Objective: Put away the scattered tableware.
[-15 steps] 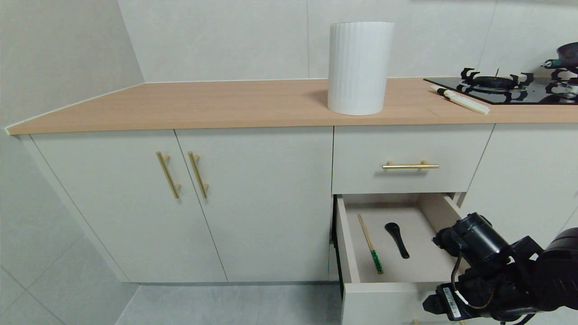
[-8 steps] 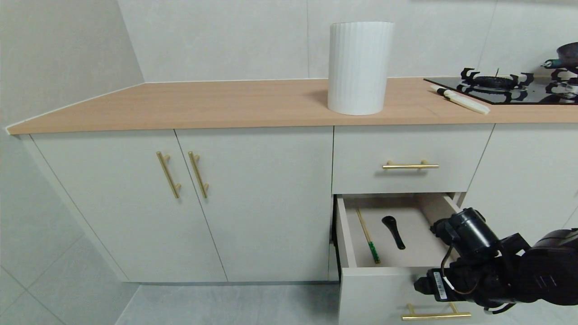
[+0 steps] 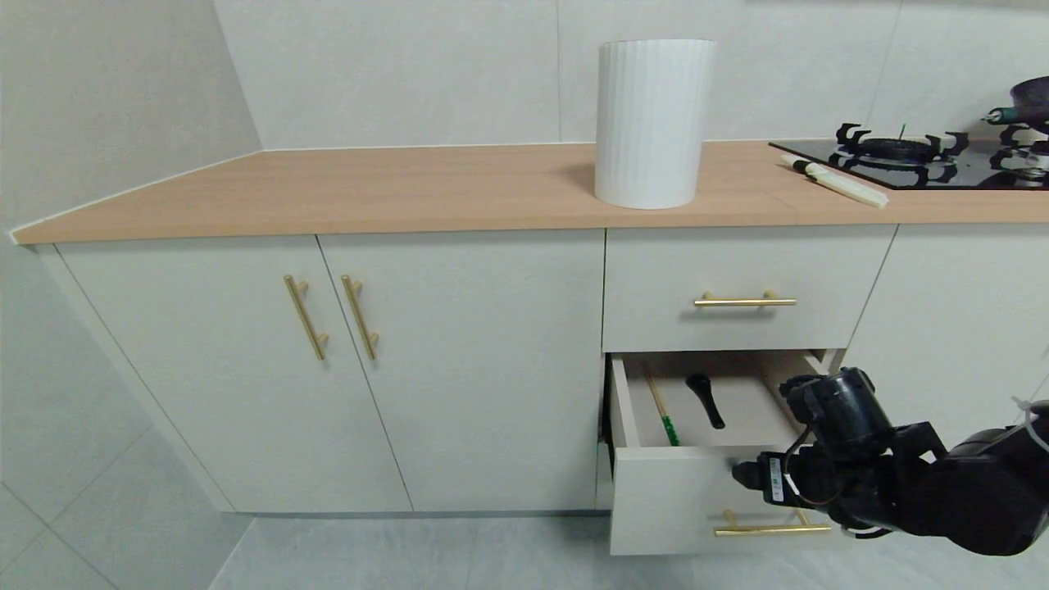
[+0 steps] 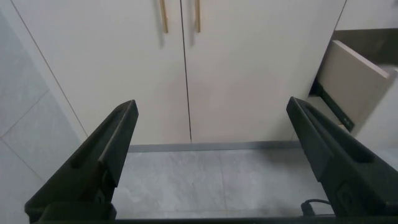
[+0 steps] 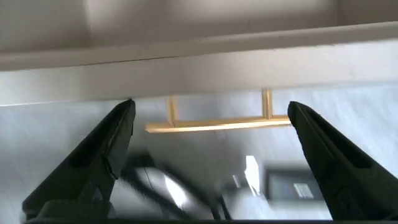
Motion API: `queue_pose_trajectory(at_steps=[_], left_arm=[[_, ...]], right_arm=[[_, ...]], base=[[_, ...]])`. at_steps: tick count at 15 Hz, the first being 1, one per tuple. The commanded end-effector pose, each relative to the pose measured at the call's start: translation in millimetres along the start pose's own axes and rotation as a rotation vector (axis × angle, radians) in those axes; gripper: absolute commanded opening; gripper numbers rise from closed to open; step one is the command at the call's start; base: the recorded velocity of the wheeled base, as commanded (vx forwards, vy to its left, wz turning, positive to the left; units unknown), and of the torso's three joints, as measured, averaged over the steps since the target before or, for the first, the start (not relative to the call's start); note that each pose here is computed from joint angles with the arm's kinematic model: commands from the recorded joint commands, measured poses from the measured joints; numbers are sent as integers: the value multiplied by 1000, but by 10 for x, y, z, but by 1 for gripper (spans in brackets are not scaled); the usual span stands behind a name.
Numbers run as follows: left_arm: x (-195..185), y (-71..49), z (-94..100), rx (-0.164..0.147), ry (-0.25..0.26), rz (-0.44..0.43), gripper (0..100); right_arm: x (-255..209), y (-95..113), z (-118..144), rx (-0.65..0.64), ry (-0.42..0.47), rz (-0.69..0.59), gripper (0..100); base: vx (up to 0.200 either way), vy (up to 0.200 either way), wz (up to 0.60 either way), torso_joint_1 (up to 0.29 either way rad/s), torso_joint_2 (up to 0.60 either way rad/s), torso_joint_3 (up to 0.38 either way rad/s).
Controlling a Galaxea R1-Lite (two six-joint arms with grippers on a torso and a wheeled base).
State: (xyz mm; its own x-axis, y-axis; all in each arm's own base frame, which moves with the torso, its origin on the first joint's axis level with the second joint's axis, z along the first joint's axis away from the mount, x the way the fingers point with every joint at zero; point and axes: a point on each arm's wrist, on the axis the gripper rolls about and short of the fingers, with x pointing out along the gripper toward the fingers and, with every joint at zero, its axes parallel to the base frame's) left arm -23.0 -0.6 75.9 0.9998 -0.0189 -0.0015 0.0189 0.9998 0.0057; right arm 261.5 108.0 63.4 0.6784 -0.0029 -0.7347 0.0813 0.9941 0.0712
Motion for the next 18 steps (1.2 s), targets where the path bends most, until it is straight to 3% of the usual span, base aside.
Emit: queue_pose_trajectory(at_steps=[1, 6, 9, 14, 18], left_arm=[[0, 0, 0, 0, 0, 1, 100], [0, 0, 0, 0, 0, 1, 100], [0, 0, 0, 0, 0, 1, 100], [0, 0, 0, 0, 0, 1, 100], [0, 0, 0, 0, 0, 1, 100]], right_arm=[[79, -2, -63, 2, -7, 3, 100], [298, -29, 42, 59, -149, 32, 100], [513, -52, 179, 30, -259, 37, 100], [887, 40, 440, 28, -337, 41, 100], [1076, -41, 507, 63, -361, 18, 100]], base=[[0, 0, 0, 0, 0, 0], [0, 0, 0, 0, 0, 0], [0, 0, 0, 0, 0, 0], [0, 0, 0, 0, 0, 0], [0, 0, 0, 0, 0, 0]])
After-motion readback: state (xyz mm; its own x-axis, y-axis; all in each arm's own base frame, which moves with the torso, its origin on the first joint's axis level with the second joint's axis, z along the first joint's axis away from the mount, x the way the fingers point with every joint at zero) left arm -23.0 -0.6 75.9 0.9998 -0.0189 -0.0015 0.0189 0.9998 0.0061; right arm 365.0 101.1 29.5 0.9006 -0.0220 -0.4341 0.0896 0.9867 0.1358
